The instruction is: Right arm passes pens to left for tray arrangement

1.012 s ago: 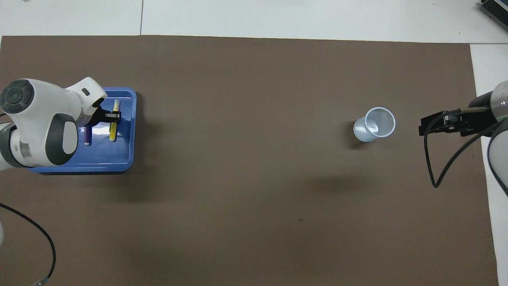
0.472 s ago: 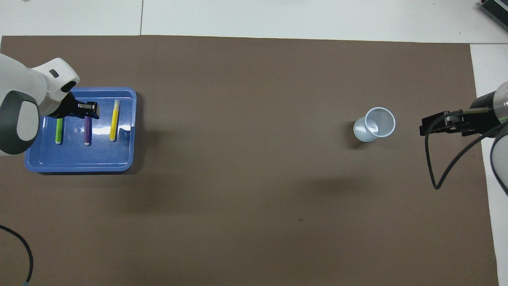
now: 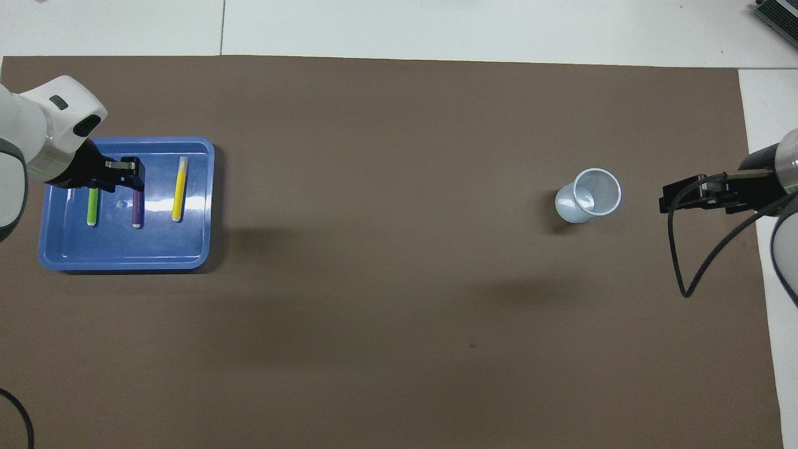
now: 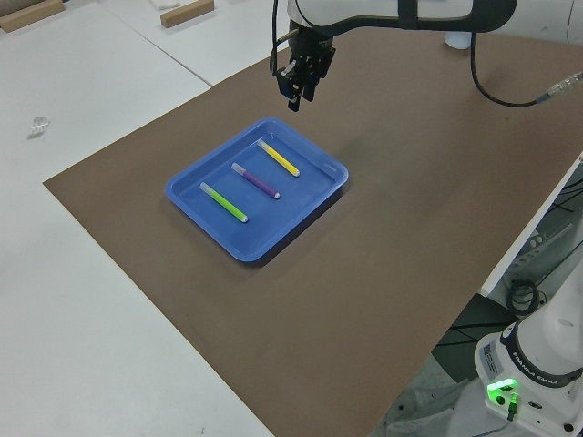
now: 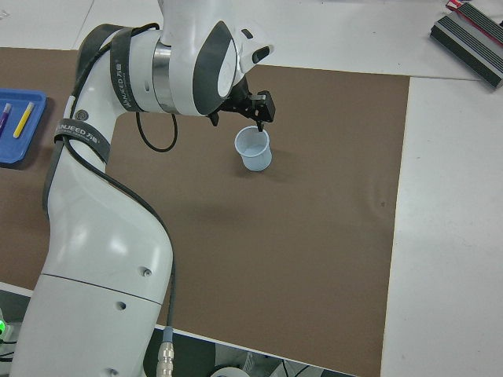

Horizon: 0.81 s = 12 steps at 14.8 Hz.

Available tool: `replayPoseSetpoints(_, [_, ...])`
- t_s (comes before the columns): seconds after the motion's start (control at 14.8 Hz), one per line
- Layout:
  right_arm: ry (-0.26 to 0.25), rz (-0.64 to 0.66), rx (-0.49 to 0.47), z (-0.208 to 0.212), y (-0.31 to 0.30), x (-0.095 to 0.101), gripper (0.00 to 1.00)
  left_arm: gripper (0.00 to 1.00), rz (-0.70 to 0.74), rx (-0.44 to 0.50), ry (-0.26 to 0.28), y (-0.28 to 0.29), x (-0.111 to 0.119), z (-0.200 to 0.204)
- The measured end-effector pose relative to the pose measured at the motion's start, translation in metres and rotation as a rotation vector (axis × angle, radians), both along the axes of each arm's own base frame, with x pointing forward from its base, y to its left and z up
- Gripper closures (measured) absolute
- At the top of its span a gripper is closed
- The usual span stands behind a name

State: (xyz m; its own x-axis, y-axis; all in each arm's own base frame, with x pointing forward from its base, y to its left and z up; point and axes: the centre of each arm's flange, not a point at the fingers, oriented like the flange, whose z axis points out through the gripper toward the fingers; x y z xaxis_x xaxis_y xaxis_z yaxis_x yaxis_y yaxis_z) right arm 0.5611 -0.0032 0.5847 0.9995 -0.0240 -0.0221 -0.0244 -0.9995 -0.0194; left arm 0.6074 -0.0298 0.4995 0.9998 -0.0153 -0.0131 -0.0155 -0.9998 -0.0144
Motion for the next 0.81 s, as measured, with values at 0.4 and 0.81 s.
replayPoseSetpoints(0.4, [0.000, 0.002, 0.000, 0.000, 0.001, 0.000, 0.00, 0.29, 0.011, 0.035, 0.034, -0.003, -0.038, 0.061])
replayPoseSetpoints(0.81, [0.000, 0.002, 0.000, 0.000, 0.001, 0.000, 0.00, 0.00, 0.033, 0.010, 0.042, -0.015, -0.047, 0.061])
